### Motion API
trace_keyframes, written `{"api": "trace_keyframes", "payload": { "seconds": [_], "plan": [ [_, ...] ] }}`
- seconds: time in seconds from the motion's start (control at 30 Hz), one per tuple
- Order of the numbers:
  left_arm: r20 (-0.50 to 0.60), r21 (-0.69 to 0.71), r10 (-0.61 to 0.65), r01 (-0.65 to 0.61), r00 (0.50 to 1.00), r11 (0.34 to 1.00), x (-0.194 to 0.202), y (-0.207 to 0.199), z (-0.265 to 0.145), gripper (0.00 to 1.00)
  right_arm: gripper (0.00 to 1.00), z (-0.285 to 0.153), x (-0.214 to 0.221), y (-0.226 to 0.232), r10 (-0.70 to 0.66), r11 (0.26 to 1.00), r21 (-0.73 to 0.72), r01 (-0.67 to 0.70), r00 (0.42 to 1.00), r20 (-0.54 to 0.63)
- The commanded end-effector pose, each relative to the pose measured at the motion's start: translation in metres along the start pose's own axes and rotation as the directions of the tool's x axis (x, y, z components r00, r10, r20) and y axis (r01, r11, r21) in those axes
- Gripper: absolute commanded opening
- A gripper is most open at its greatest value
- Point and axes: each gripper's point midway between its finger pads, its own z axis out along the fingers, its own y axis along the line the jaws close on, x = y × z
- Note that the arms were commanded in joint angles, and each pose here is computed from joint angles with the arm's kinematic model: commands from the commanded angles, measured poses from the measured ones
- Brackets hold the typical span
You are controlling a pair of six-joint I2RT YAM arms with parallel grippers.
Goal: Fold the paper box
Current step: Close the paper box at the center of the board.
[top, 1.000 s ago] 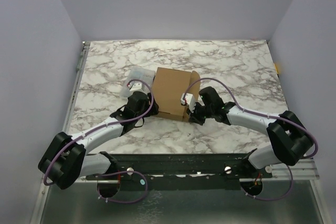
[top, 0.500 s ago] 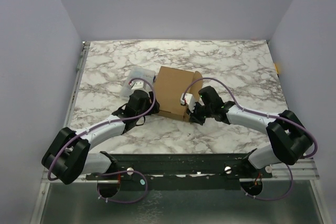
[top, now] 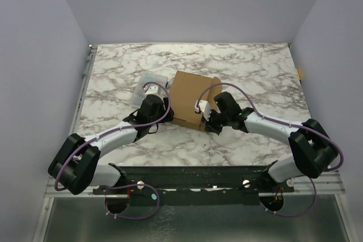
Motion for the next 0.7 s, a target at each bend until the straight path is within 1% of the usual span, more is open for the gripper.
{"api": "trace_keyframes", "payload": {
  "seconds": [0.0,0.33,0.5,0.53,0.57,0.67],
  "plan": [
    [-0.097,0.120,0.012,-0.001,0.995,0.993,0.017,-0.025,-0.002,0.65,0.00,-0.005,-0.042,-0.012,-0.050,0.998,0.029,0.047,0.993,0.109],
    [-0.112,0.154,0.008,0.010,0.994,0.988,0.021,-0.031,-0.002,0.62,0.00,-0.008,-0.058,-0.018,-0.054,0.998,0.037,0.049,0.990,0.132],
    [-0.110,0.135,0.001,0.013,0.994,0.991,0.023,-0.027,-0.001,0.62,0.00,-0.002,-0.051,-0.014,-0.020,1.000,0.007,0.019,0.994,0.103],
    [-0.112,0.131,0.000,0.015,0.994,0.991,0.024,-0.026,-0.001,0.62,0.02,-0.002,-0.049,-0.013,-0.013,1.000,0.004,0.012,0.995,0.095],
    [-0.108,0.118,-0.004,0.017,0.994,0.993,0.024,-0.023,-0.001,0.62,0.06,-0.002,-0.048,-0.012,-0.003,1.000,0.000,0.003,0.996,0.092],
    [-0.099,0.085,-0.009,0.017,0.995,0.996,0.023,-0.015,0.000,0.62,0.23,-0.008,-0.047,-0.011,0.017,1.000,0.018,-0.019,0.996,0.092]
  ]
}}
